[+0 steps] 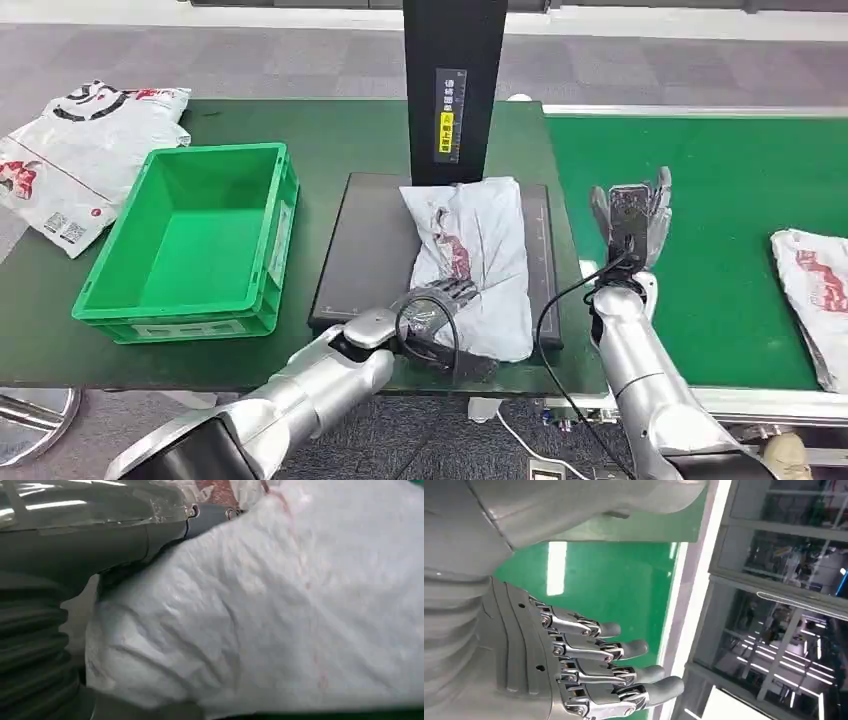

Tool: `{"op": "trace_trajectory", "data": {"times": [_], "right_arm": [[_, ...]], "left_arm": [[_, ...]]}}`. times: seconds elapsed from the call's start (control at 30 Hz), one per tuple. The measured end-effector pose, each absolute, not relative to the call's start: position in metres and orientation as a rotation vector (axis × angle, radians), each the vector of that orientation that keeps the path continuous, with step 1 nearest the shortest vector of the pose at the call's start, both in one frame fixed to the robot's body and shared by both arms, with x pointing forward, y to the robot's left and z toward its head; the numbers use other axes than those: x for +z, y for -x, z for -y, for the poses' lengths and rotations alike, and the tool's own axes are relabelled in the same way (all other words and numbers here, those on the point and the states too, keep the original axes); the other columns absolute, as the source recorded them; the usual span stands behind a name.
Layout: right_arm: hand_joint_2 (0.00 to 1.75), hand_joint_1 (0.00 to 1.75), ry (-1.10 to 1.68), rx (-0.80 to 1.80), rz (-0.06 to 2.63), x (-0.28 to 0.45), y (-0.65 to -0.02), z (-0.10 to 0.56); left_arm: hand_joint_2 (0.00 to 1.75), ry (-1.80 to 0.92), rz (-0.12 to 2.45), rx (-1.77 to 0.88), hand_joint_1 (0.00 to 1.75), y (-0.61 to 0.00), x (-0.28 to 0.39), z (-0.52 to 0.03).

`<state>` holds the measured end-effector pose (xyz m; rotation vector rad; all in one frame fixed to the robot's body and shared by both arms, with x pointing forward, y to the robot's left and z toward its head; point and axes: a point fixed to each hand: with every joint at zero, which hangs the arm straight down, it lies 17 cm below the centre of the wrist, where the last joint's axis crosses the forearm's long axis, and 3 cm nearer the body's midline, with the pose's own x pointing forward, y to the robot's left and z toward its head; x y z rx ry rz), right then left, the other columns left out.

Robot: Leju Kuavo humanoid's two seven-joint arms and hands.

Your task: Moved the parcel from conveyor to table for the left to box.

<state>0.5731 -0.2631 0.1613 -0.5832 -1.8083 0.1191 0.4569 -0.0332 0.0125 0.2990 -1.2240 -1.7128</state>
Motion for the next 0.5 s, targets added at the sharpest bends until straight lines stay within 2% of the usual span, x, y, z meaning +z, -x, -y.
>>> {"op": "trace_trajectory", "data": {"times": [0.2, 0.5], "right_arm": [[1.75, 0.0, 0.592, 0.129, 1.816, 0.165, -0.574, 0.259], [1.75, 0.0, 0.574, 0.159, 1.821, 0.162, -0.572, 0.251]], "left_arm": [[1.75, -0.489, 1.259, -1.821, 1.75, -0.472, 0.025, 0.031], [1.75, -0.741, 1.512, -1.64, 1.75, -0.499, 0.068, 0.023]]}}
